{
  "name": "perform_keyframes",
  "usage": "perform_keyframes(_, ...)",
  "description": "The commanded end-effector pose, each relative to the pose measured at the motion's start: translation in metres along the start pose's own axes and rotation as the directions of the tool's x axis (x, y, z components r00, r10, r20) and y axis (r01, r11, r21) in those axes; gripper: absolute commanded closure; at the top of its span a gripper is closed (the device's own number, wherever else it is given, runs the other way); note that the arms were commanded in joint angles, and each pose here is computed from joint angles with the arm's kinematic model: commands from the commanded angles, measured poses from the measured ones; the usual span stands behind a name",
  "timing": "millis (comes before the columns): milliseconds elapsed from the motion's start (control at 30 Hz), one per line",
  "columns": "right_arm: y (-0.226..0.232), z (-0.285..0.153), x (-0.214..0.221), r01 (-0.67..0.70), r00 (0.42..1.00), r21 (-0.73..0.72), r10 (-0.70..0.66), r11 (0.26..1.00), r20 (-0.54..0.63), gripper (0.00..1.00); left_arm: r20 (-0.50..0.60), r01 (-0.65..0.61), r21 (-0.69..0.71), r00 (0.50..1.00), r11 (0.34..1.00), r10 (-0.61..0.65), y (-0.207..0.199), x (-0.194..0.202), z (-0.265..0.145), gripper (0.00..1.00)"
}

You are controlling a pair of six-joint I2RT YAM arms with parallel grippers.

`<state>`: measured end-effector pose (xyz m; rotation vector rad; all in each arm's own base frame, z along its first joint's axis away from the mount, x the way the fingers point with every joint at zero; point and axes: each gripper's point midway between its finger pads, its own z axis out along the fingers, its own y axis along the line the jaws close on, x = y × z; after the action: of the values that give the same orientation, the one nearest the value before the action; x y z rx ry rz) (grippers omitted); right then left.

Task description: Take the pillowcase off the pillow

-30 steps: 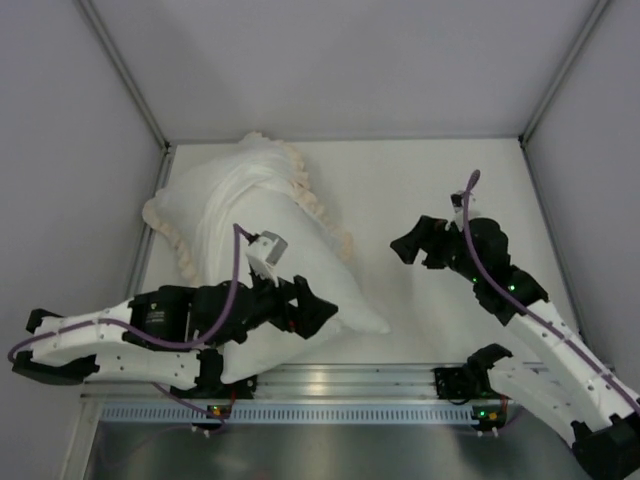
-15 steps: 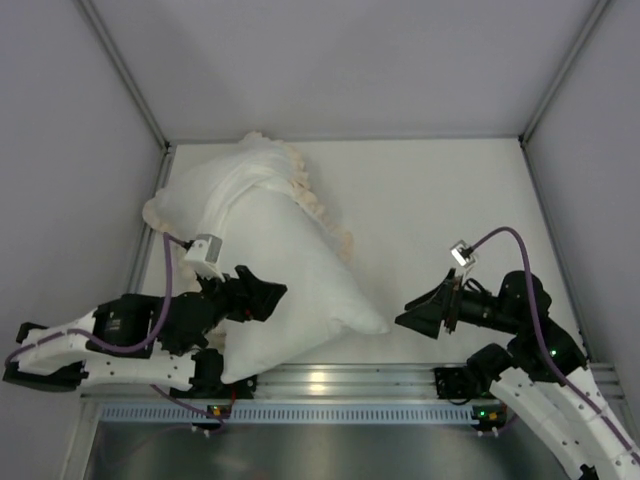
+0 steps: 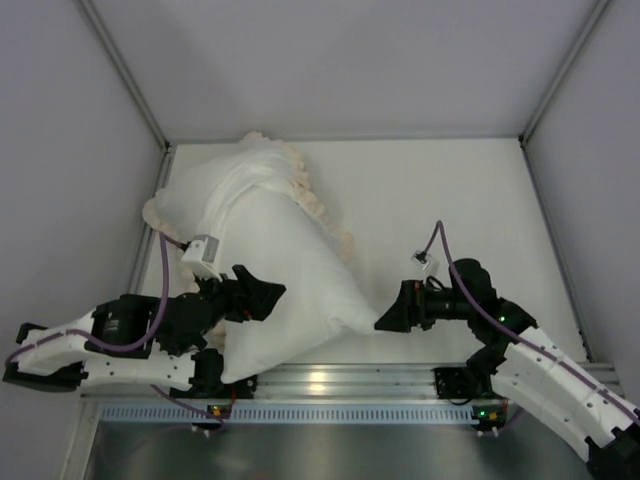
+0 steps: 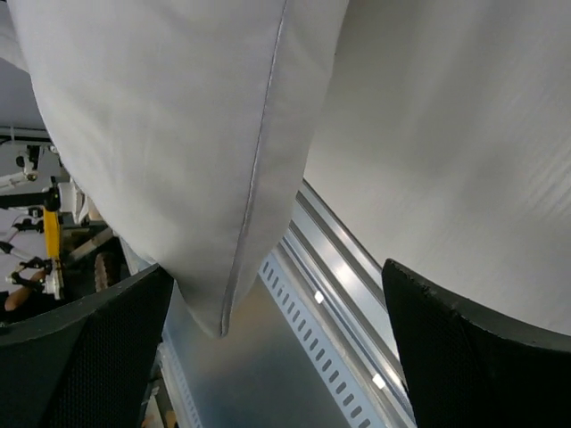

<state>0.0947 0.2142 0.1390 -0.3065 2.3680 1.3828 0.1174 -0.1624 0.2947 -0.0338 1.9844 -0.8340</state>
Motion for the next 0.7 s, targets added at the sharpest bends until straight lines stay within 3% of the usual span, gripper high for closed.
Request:
perform_keyframes(0, 0.034, 0.01, -0.032, 0.131, 0.987, -0.142, -0.115, 0.981, 0.116, 0.06, -0.008, -0.003, -0.006, 1.0, 1.0, 0.003, 0.0, 0.002, 0.001, 0.11)
perform_keyframes(167, 0.063, 0.029, -0.03, 0.121, 0.991, -0.274, -0.1, 0.954, 0.091, 0.11, -0.014, 0.006, -0.006, 1.0, 1.0, -0.006, 0.002, 0.005, 0.001, 0.1)
perform_keyframes(267, 0.066, 0.045, -0.021, 0.103, 0.995, -0.272, -0.098, 0.957, 0.033, 0.23, -0.013, 0.016, -0.004, 1.0, 1.0, -0.016, 0.004, 0.006, 0.001, 0.1)
perform_keyframes(367, 0.066, 0.06, -0.018, 0.088, 0.996, -0.257, -0.092, 0.962, 0.0, 0.73, -0.012, 0.024, -0.002, 1.0, 1.0, -0.024, 0.005, 0.006, 0.0, 0.1)
perform_keyframes(400, 0.057, 0.064, -0.018, 0.064, 0.998, -0.214, -0.068, 0.975, -0.011, 1.0, -0.014, 0.023, 0.001, 1.0, 1.0, -0.023, 0.004, 0.006, 0.0, 0.1)
perform_keyframes(500, 0.003, 0.064, -0.043, 0.021, 0.997, 0.1, -0.029, 0.995, 0.078, 1.0, -0.016, 0.032, 0.003, 0.999, 0.999, -0.032, 0.005, 0.006, -0.002, 0.1)
perform_keyframes(533, -0.022, 0.057, -0.063, 0.003, 0.985, 0.242, -0.045, 0.97, 0.167, 1.0, -0.019, 0.031, 0.004, 0.999, 1.0, -0.031, 0.005, 0.006, -0.002, 0.1)
perform_keyframes(600, -0.049, 0.029, -0.106, -0.037, 0.952, 0.385, -0.085, 0.922, 0.294, 1.0, -0.025, 0.03, 0.006, 0.999, 1.0, -0.03, 0.004, 0.008, -0.002, 0.1)
perform_keyframes(667, -0.065, 0.0, -0.139, -0.074, 0.924, 0.44, -0.105, 0.895, 0.369, 1.0, -0.033, 0.027, 0.001, 0.999, 1.0, -0.027, 0.004, 0.011, 0.0, 0.1)
